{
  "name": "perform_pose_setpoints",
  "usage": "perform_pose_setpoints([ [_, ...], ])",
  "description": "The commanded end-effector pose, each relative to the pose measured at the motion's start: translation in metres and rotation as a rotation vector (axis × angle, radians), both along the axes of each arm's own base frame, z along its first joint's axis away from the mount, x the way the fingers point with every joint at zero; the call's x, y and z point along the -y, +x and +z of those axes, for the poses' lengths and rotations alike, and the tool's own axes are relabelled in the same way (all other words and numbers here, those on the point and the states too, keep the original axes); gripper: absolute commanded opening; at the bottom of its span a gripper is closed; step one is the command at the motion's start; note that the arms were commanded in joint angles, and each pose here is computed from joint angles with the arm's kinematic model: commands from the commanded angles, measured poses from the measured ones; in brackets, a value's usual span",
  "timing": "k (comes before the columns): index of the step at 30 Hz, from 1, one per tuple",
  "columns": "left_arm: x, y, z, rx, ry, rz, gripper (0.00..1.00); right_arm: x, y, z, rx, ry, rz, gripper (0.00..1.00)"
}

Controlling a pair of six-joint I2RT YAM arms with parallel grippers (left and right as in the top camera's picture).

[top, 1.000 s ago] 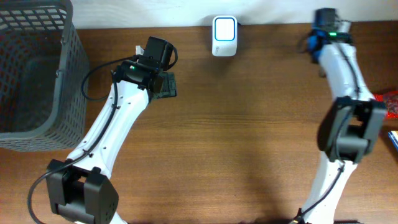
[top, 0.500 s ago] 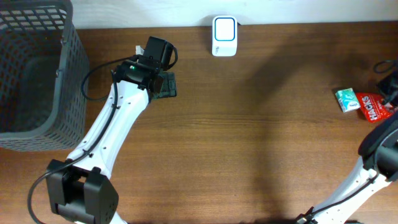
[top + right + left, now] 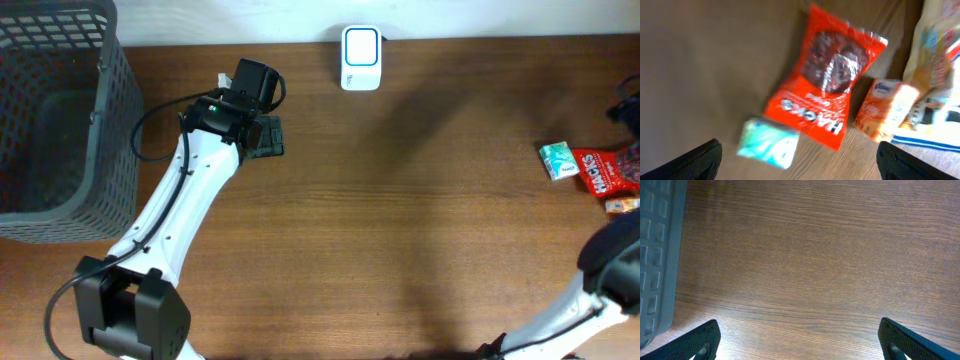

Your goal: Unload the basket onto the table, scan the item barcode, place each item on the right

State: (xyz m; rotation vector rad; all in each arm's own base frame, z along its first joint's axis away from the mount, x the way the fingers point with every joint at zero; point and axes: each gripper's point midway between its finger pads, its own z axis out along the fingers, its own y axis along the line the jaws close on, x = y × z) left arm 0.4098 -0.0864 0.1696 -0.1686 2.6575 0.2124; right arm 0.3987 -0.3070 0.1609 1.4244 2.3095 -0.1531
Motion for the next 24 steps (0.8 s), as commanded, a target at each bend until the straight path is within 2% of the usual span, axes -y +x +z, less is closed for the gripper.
perform_pose_setpoints([
  [1, -0.002, 0.0, -0.003, -0.005, 0.014, 0.006, 0.99, -0.031, 0.001, 0.086, 0.204, -0.016, 0.05, 0.98],
  [5, -0.002, 0.0, -0.003, -0.006, 0.015, 0.006, 0.99, -0.078, -0.007, 0.134, 0.272, -0.023, 0.135, 0.98],
  [8, -0.002, 0.0, -0.003, -0.005, 0.014, 0.006, 0.99, -0.124, -0.022, 0.144, 0.24, 0.032, 0.223, 0.99],
  [14, -0.002, 0.0, -0.003, -0.005, 0.015, 0.006, 0.99, -0.21, -0.039, 0.14, 0.108, 0.078, 0.472, 0.99],
  [20, -0.002, 0.0, -0.003, -0.005, 0.015, 0.006, 0.99, -0.314, -0.056, 0.132, -0.018, 0.088, 0.859, 0.99],
  [24, -0.002, 0.0, -0.003, -0.005, 0.015, 0.006, 0.99, -0.346, -0.077, 0.129, -0.094, 0.081, 1.039, 0.99],
])
